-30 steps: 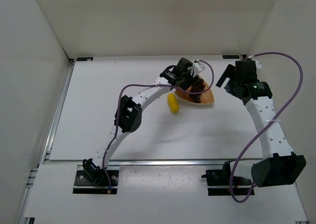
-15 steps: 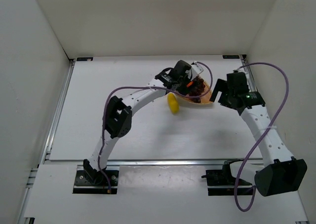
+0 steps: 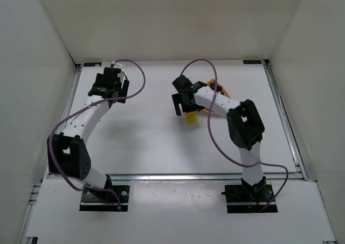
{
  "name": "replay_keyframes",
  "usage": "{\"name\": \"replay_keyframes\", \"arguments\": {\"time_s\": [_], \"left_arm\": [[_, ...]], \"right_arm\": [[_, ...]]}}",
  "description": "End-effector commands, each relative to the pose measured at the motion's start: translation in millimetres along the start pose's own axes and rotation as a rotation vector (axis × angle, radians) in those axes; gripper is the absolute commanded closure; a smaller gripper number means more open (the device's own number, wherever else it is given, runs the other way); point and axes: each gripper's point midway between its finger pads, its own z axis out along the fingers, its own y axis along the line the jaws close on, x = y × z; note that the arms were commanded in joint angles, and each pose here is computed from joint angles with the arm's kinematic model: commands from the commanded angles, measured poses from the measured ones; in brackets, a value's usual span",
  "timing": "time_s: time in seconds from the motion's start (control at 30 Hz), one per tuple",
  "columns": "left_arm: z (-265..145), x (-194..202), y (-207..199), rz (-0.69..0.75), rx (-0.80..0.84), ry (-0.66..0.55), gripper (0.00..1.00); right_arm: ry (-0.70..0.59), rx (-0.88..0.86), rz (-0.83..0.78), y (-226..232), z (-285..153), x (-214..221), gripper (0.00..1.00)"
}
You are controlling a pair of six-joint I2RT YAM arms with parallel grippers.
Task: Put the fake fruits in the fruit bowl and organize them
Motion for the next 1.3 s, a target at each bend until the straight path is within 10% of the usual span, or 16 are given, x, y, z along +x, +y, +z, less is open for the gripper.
{"name": "replay_keyframes", "arguments": {"time_s": [0.0,0.17,0.5,0.67,0.9,1.27], "left_arm": [[-22.2,25.9,19.6,-0.048,-0.014,0.009,0.0],[-32.4,52.4,32.2,-0.16,0.023,0.028,0.0],[-29.4,66.9,41.0,-0.237,0.017,0.086,0.0],[-29.9,69.6,44.2,-0.283,0.033,0.1,0.0],[-26.8,75.0,43.7,-0.31,0.062,0.12,0.0],[-30.2,77.8,43.2,-0.342,0.098,0.119,0.0]], "right_arm": [[0.006,0.065,0.071,-15.4,9.2,-15.2,0.06],[0.052,0.091,0.069,-15.0,27.6,-4.6,0.12],[0.006,-0.061,0.054,11.9,1.2,-12.4,0.85],[-0.141,-0.15,0.113,13.4,-52.3,-24.2,0.9],[-0.286,-0.028,0.595,-95.2,-81.3,-33.1,0.96],[-0.068,0.187,0.697,-177.6,-17.7,-29.0,0.98]]}}
